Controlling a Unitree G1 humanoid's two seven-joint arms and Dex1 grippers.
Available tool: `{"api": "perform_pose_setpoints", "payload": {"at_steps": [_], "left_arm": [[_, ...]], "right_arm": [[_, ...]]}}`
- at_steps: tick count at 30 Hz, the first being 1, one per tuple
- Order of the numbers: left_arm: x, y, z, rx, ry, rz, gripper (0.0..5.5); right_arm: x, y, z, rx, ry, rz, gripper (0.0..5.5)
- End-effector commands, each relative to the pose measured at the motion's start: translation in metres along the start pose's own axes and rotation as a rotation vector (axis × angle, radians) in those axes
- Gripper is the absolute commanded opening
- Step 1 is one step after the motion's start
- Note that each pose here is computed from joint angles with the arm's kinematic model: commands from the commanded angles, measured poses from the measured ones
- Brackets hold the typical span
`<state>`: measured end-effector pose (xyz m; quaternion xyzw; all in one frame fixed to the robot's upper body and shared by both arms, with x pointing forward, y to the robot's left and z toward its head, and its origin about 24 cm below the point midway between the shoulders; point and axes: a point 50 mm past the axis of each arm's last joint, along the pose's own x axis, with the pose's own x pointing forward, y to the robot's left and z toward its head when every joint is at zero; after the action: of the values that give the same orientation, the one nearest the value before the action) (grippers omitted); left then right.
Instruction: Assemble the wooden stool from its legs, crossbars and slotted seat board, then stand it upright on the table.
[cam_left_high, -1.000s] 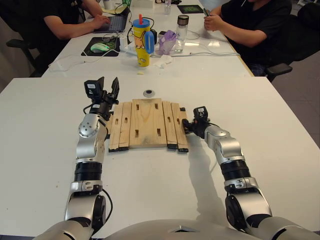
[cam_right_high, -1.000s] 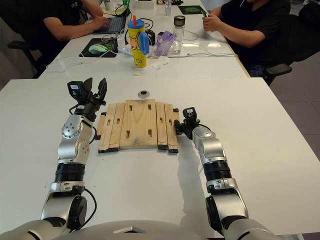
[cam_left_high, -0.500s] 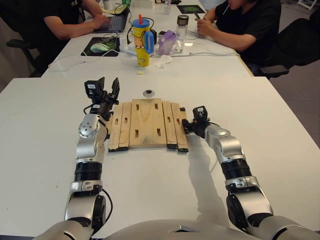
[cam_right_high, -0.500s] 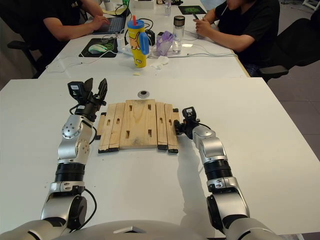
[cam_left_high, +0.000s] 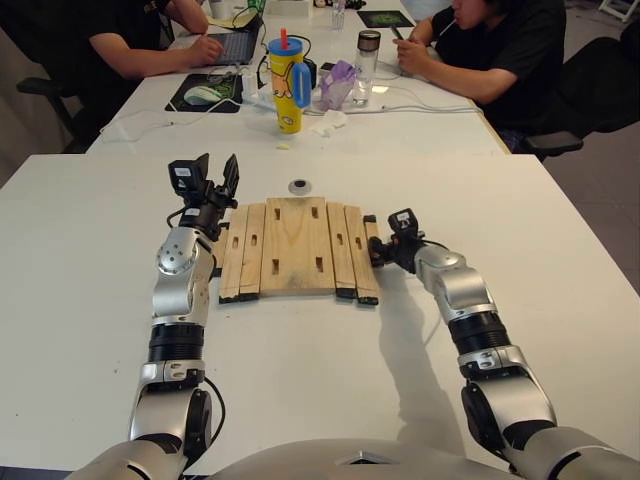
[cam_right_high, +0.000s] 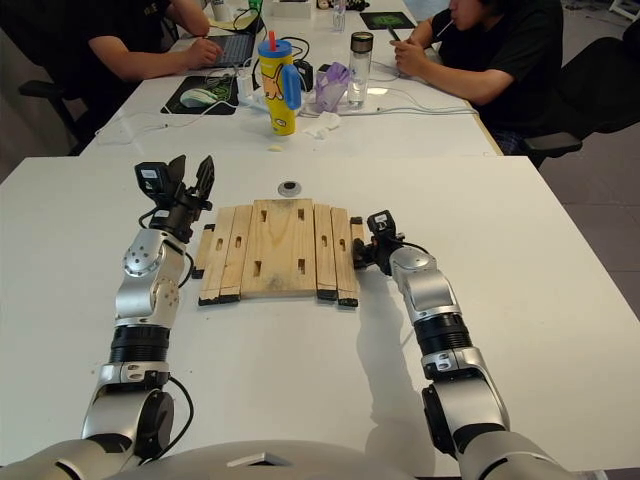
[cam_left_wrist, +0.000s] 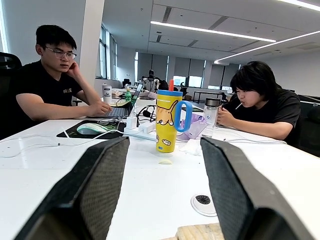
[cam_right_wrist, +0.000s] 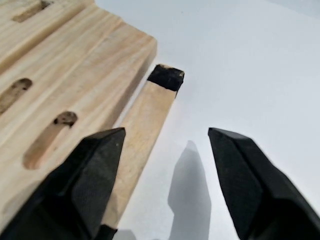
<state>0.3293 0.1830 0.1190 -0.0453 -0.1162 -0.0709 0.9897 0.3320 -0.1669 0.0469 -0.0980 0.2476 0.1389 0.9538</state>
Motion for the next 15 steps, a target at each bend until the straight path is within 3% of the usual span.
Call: {"api": "perform_pose_setpoints", "payload": {"at_steps": [1, 8, 15], "left_arm": [[0.003, -0.001, 0.002, 0.006, -0.004, -0.005, 2.67], [0.003, -0.002, 0.002, 0.002, -0.005, -0.009, 2.67], [0.003, -0.002, 0.002, 0.000, -0.002, -0.010, 2.67]], "right_arm": [[-0.002, -0.012, -0.024, 0.002, 0.109, -0.046, 3.06], [-0.004, -0.006, 0.013, 0.227, -0.152, -0.004, 3.06], [-0.001, 0.002, 0.001, 0.228, -0.074, 0.002, 3.06]]}}
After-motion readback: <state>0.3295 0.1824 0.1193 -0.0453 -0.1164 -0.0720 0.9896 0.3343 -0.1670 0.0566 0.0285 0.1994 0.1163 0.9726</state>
